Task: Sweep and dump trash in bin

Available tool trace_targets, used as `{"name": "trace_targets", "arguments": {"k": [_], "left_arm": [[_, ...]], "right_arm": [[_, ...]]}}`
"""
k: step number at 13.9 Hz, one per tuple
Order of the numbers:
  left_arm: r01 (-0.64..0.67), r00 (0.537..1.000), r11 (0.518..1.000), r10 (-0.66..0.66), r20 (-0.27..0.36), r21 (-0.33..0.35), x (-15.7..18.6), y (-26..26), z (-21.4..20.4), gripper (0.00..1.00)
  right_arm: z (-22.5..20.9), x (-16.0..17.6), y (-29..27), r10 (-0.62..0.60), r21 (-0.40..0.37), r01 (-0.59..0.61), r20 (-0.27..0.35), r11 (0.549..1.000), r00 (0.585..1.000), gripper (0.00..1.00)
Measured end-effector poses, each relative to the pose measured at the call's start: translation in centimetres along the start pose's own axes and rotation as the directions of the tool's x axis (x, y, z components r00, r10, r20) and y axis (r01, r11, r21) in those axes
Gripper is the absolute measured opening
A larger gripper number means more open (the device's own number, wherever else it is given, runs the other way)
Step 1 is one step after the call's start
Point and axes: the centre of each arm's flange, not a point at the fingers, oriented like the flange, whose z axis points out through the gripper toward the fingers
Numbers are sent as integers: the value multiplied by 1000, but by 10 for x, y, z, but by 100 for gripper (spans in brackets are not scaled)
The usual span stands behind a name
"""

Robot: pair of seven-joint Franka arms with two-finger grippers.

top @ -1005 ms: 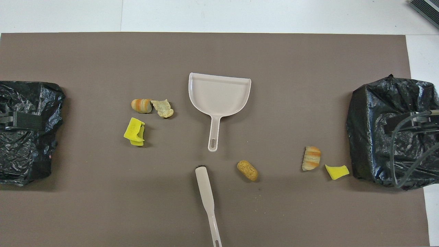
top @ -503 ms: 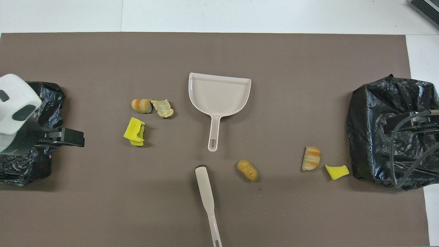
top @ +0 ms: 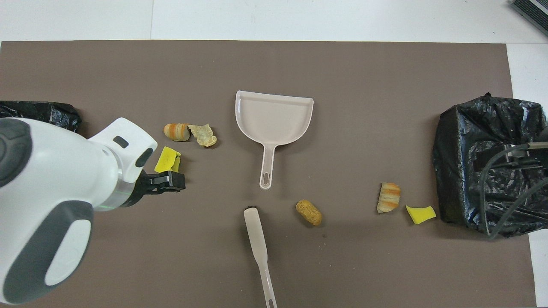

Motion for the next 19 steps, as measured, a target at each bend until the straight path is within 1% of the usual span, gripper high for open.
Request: {"name": "trace_targets", "arguments": {"k": [2, 5, 8, 9, 11, 14, 16, 17, 19], "left_arm": [[33, 999, 999, -33, -5, 0, -18, 30, 21, 100], [89, 996, 996, -89, -16, -6, -46, 69, 62, 100], [92, 996, 995, -93, 8, 24, -80, 102, 120, 100], [95, 995, 995, -96, 11, 32, -93, 113, 141, 100], [96, 995, 995, -97, 12, 39, -112, 128, 169, 100], [65, 997, 996, -67, 39, 60, -142, 143, 190, 100], [69, 996, 997, -71, 50, 37, -160, 155, 194, 100], [72, 996, 997, -74, 52, 30, -167, 160, 195, 100], [61, 996, 997, -63, 61, 37, -182, 165, 200, 100]], "right_arm": [[11, 0, -9, -17, 0, 17, -2, 1000, 1000, 100], [24, 6, -30, -57, -2, 57, -21, 998, 998, 100], [40, 13, -57, -95, 34, 95, 2, 995, 995, 100], [47, 17, -64, -105, 40, 105, 10, 994, 994, 100], [59, 26, -75, -122, 40, 121, 22, 992, 992, 100], [76, 37, -93, -149, 42, 148, 30, 988, 988, 100], [87, 43, -111, -170, 43, 169, 23, 985, 985, 100], [92, 47, -122, -164, 50, 163, 18, 985, 986, 100], [99, 58, -142, -129, 70, 128, 11, 989, 992, 100]]}}
